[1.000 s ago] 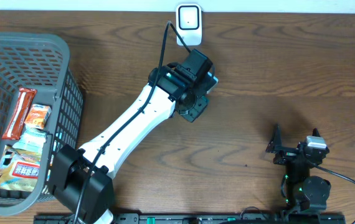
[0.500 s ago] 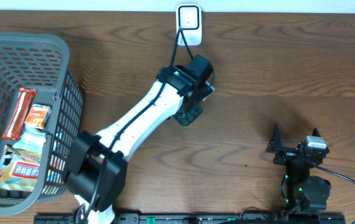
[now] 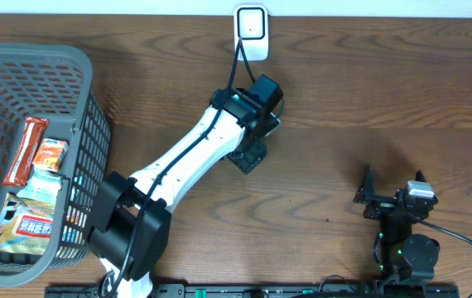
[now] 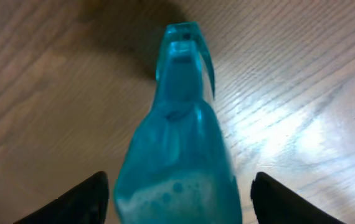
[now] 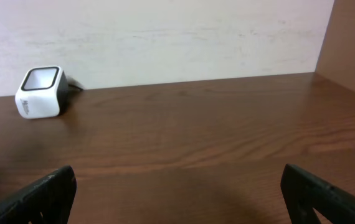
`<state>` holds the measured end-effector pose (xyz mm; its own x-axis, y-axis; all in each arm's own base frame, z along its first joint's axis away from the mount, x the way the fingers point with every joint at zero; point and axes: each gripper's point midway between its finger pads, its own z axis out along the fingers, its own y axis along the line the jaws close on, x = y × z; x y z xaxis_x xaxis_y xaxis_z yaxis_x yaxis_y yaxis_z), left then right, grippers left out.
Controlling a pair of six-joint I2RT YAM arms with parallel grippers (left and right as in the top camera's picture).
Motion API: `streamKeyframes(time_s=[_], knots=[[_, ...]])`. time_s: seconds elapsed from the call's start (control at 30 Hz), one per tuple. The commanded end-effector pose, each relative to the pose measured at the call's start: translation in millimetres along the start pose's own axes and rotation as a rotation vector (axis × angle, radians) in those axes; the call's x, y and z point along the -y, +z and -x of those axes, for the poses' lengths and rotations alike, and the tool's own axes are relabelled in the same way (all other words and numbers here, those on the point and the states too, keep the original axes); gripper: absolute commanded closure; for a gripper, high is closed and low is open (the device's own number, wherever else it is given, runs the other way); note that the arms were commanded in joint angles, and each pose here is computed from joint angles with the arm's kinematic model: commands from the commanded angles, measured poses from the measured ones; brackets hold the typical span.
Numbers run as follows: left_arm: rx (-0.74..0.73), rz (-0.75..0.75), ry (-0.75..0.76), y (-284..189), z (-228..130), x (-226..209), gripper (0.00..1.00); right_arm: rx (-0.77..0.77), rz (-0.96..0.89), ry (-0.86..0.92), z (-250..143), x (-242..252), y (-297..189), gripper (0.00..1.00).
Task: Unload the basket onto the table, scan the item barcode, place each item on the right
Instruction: 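Set the teal bottle down on the table and release it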
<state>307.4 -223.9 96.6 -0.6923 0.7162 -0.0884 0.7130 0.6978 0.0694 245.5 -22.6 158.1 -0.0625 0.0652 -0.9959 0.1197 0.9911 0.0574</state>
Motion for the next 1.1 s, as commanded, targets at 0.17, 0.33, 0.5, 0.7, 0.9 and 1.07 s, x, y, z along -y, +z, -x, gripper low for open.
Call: streamKeyframes(time_s=[0.17,0.33,0.5,0.7,0.9,1.07], knots=[[0.090,0.029,-0.073,-8,27,-9,0.18,-0.002,-0.003,-0.013,-1,0,0,0.01],[0.107,0.031,-0.089,-8,31,-10,0.14,-0.002,-0.003,-0.013,-1,0,0,0.01],[0.128,0.032,-0.105,-13,36,-11,0.09,-0.002,-0.003,-0.013,-1,0,0,0.01],[0.219,0.028,-0.232,-69,48,-16,0.08,-0.002,-0.003,-0.013,-1,0,0,0.01],[0.378,0.019,-0.345,-163,40,-23,0.02,-0.002,-0.003,-0.013,-1,0,0,0.01],[0.578,0.297,-0.789,-246,-26,-114,0.02,-0.002,-0.003,-0.013,-1,0,0,0.01]])
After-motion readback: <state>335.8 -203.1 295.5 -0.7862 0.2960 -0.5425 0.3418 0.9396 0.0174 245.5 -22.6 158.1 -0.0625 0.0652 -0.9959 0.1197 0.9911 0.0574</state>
